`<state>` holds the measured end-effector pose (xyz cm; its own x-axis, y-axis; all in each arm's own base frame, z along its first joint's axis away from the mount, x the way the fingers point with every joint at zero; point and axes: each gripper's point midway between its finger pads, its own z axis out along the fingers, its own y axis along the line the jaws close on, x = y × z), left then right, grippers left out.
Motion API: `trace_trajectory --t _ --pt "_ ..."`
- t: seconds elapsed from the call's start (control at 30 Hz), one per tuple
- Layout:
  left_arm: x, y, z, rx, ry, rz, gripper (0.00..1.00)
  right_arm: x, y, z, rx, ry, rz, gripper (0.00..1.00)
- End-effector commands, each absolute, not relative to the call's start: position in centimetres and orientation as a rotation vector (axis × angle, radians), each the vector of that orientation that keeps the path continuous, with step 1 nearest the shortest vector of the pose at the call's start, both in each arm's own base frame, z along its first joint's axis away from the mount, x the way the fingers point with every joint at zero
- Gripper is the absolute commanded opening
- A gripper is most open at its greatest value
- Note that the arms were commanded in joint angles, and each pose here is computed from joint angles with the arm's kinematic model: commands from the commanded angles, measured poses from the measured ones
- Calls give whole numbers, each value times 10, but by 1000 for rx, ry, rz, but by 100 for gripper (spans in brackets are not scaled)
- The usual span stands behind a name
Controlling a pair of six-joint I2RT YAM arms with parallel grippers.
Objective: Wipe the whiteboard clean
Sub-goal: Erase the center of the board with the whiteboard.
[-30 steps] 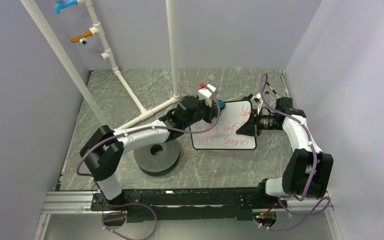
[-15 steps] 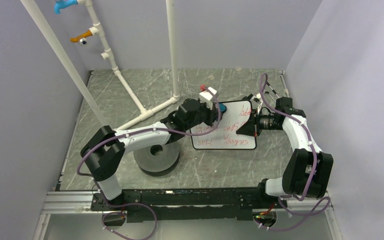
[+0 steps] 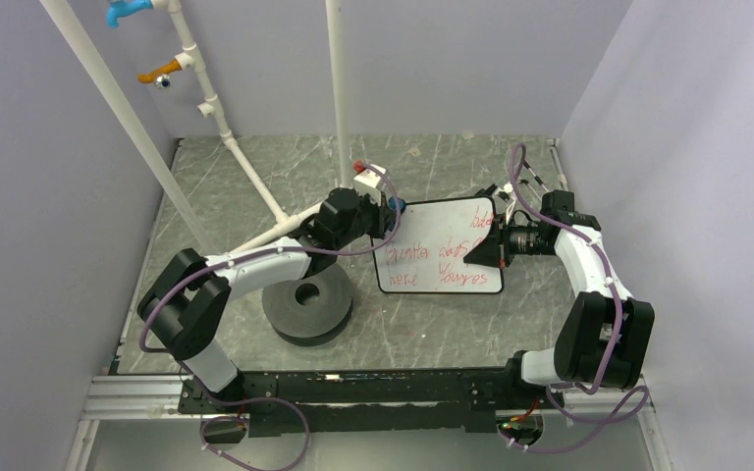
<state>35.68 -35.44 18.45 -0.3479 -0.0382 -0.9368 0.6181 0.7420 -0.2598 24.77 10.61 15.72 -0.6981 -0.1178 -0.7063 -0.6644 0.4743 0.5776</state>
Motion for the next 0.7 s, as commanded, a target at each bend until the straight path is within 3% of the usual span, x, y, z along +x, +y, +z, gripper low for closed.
trace_trajectory --t 0.0,0.37,0.67 --pt "341 -379 188 491 1829 -761 0 253 113 175 -793 1982 1153 0" --pt "293 -468 222 658 1747 -918 0 253 113 176 -794 1979 1156 0" --pt "302 -509 249 755 1713 -769 0 252 114 177 -800 1974 1155 0"
